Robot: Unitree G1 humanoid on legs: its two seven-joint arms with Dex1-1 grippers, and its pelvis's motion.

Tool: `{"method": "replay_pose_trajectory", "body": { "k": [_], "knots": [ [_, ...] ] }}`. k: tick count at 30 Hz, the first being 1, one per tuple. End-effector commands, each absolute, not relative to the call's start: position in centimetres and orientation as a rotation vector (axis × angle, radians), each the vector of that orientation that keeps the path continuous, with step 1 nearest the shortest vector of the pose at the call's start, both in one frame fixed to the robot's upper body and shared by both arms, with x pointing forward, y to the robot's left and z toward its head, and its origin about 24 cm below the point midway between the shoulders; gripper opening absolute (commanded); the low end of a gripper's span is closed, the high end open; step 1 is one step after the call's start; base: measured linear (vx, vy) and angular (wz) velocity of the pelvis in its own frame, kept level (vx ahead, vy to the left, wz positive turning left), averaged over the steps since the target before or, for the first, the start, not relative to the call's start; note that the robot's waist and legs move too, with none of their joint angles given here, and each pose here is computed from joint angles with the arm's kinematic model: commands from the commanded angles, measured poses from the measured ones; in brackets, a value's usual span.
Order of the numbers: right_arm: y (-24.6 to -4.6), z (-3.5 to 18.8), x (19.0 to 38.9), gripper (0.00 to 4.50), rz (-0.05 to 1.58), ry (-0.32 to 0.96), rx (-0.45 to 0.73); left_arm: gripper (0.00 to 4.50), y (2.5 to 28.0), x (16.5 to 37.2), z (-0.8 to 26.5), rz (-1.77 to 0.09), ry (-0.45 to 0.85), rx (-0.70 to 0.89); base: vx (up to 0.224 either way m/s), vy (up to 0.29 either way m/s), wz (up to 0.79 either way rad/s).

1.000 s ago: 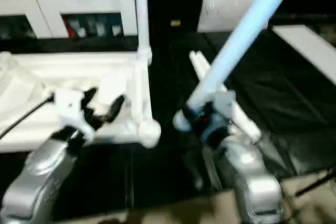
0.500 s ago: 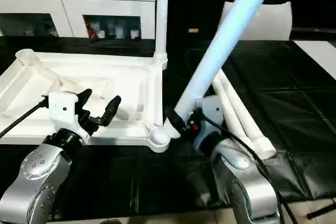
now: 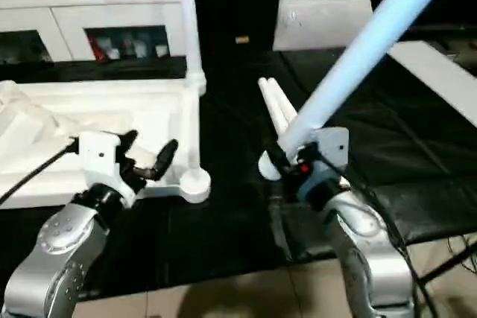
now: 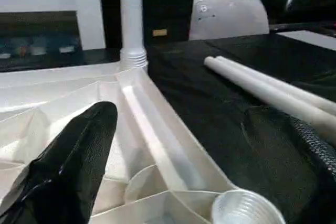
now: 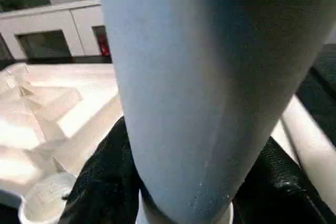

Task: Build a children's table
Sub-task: Insert table leg to table base

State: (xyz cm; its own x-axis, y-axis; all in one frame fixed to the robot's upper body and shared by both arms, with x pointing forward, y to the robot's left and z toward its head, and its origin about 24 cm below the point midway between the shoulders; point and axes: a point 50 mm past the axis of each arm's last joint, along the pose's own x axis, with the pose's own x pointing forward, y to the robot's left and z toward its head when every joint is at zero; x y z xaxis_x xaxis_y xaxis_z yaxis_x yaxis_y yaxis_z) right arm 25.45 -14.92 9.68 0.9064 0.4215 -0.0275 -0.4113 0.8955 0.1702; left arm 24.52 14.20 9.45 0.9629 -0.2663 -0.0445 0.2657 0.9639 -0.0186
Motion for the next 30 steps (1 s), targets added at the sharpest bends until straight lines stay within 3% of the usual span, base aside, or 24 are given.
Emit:
{"method": "replay_pose_trajectory", "body": {
  "k": [1, 6, 10, 11, 17, 18, 23, 28, 30],
  "knots": [
    [-14.7, 10.7, 25.9, 1.88, 0.437, 0.026, 0.173, 4.28, 14.8, 24.8, 9.5, -0.230, 0.058, 0.018, 0.000, 0.000, 0.00],
    [-13.9, 10.4, 25.7, 1.88, 0.503, 0.082, 0.181, 4.28, 15.2, 25.2, 9.5, -0.264, 0.066, 0.071, 0.000, 0.000, 0.00],
    [-13.2, 10.2, 25.6, 1.88, 0.565, 0.097, 0.164, 4.46, 15.2, 25.9, 9.5, -0.437, 0.091, 0.113, 0.000, 0.000, 0.00],
    [-13.0, 10.1, 25.7, 1.88, 0.591, 0.102, 0.152, 4.46, 15.4, 26.6, 9.2, -0.573, 0.140, 0.205, 0.000, 0.000, 0.00],
    [-12.9, 10.2, 26.0, 1.88, 0.615, 0.109, 0.140, 4.50, 15.9, 27.2, 9.0, -0.784, 0.197, 0.324, 0.000, 0.000, 0.00],
    [-12.9, 10.3, 26.2, 1.88, 0.623, 0.117, 0.139, 4.33, 16.3, 27.4, 8.8, -0.924, 0.252, 0.366, 0.000, 0.000, 0.00],
    [-13.0, 10.1, 26.5, 1.88, 0.661, 0.113, 0.114, 3.88, 17.4, 28.4, 7.9, -1.146, 0.381, 0.490, 0.000, 0.000, 0.00],
    [-12.9, 10.0, 26.4, 1.88, 0.675, 0.120, 0.116, 3.63, 17.6, 29.0, 7.7, -1.196, 0.416, 0.461, 0.000, 0.000, 0.00],
    [-12.7, 9.8, 26.2, 1.88, 0.706, 0.128, 0.114, 3.30, 17.7, 30.0, 7.5, -1.242, 0.443, 0.423, 0.000, 0.000, 0.00]
  ]
}}
